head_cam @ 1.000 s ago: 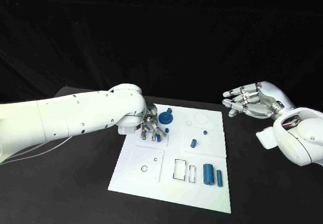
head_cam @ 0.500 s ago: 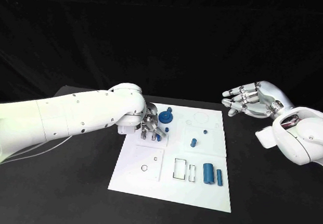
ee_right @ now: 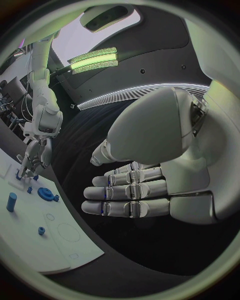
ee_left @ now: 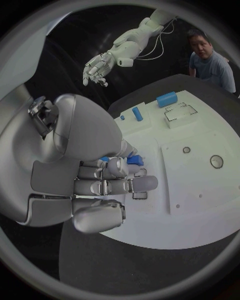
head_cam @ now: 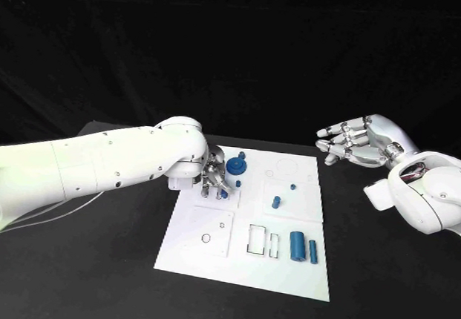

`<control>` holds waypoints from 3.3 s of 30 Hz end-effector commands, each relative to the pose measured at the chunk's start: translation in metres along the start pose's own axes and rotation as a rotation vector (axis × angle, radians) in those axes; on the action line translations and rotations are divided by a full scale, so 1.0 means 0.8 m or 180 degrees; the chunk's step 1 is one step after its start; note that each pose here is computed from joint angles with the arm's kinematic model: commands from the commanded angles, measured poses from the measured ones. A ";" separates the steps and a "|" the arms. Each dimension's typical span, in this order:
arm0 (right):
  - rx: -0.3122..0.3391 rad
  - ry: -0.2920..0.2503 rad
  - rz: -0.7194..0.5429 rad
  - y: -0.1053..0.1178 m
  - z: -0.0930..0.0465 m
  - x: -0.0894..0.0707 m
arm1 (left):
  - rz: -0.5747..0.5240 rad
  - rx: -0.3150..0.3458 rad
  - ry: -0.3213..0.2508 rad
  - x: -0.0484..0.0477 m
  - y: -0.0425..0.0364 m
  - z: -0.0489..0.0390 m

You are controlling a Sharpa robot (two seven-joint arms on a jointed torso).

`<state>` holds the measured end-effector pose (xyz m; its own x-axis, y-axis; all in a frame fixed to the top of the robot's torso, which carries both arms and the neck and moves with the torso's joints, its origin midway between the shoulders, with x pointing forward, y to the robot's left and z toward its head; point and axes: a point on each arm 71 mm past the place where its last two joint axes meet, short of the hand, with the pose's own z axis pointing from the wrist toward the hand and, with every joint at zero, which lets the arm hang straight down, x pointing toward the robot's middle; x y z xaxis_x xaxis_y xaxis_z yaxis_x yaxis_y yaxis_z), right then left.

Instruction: Assemble the parts on the task board

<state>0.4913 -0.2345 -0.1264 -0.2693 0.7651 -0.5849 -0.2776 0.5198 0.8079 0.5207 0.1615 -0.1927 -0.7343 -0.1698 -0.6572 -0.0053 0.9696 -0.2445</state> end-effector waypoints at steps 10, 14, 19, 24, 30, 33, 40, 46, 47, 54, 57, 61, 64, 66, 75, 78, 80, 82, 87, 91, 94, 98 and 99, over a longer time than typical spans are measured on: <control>0.0005 0.0017 -0.0020 -0.001 0.000 0.001 | -0.0119 0.0033 0.0057 0.003 0.0041 -0.001; 0.0010 0.0016 -0.0020 -0.001 0.000 0.001 | -0.0308 0.0054 -0.0026 0.000 0.0129 -0.005; 0.0024 0.0005 -0.0012 -0.003 -0.001 0.000 | -0.0627 0.0080 -0.0234 -0.004 0.0288 -0.017; 0.0031 -0.0002 -0.0009 -0.004 -0.002 -0.001 | -0.0846 0.0098 -0.0453 -0.004 0.0403 -0.028; 0.0039 -0.0010 -0.0010 -0.005 -0.003 -0.003 | -0.0872 0.0118 -0.0643 0.014 0.0446 -0.032; 0.0042 -0.0012 -0.0011 -0.005 -0.004 -0.004 | -0.0857 0.0138 -0.0754 0.022 0.0438 -0.031; 0.0049 -0.0016 -0.0013 -0.006 -0.005 -0.005 | -0.0791 0.0160 -0.0948 0.033 0.0407 -0.029; 0.0053 -0.0016 -0.0014 -0.007 -0.005 -0.005 | -0.0718 0.0160 -0.1018 0.040 0.0376 -0.026; 0.0053 -0.0015 -0.0014 -0.007 -0.005 -0.005 | -0.0705 0.0160 -0.1024 0.041 0.0370 -0.026; 0.0057 -0.0005 -0.0012 -0.008 -0.005 -0.004 | -0.0567 0.0146 -0.1002 0.045 0.0337 -0.022; 0.0061 -0.0001 -0.0011 -0.009 -0.005 -0.004 | -0.0473 0.0137 -0.0978 0.046 0.0322 -0.021; 0.0065 0.0010 -0.0006 -0.010 -0.005 -0.002 | -0.0365 0.0116 -0.0976 0.046 0.0307 -0.019; 0.0068 0.0016 -0.0003 -0.011 -0.005 -0.001 | -0.0317 0.0098 -0.0985 0.045 0.0305 -0.017; 0.0069 0.0019 -0.0002 -0.011 -0.005 0.000 | -0.0292 0.0082 -0.0978 0.045 0.0309 -0.016; 0.0069 0.0024 0.0001 -0.012 -0.006 0.001 | -0.0204 0.0032 -0.0889 0.048 0.0309 -0.010; 0.0069 0.0026 0.0001 -0.012 -0.006 0.001 | -0.0184 0.0020 -0.0856 0.050 0.0312 -0.008; 0.0069 0.0026 0.0001 -0.012 -0.006 0.001 | -0.0169 0.0012 -0.0834 0.050 0.0316 -0.007; 0.0069 0.0026 0.0002 -0.012 -0.006 0.001 | -0.0153 0.0003 -0.0810 0.051 0.0323 -0.006; 0.0069 0.0033 0.0003 -0.012 -0.006 0.001 | -0.0131 -0.0010 -0.0777 0.052 0.0331 -0.005; 0.0068 0.0040 0.0005 -0.011 -0.006 0.002 | -0.0109 -0.0005 -0.0746 0.054 0.0322 -0.005; 0.0065 0.0045 0.0007 -0.011 -0.006 0.002 | -0.0089 0.0000 -0.0719 0.056 0.0316 -0.006; 0.0061 0.0056 0.0010 -0.010 -0.005 0.003 | -0.0066 0.0011 -0.0688 0.058 0.0306 -0.007; 0.0061 0.0059 0.0010 -0.010 -0.005 0.004 | -0.0061 0.0015 -0.0681 0.058 0.0302 -0.007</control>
<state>0.4893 -0.2397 -0.1347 -0.2752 0.7649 -0.5825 -0.2557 0.5258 0.8113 0.4859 0.1786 -0.2198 -0.5366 -0.2624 -0.8020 -0.0283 0.9555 -0.2937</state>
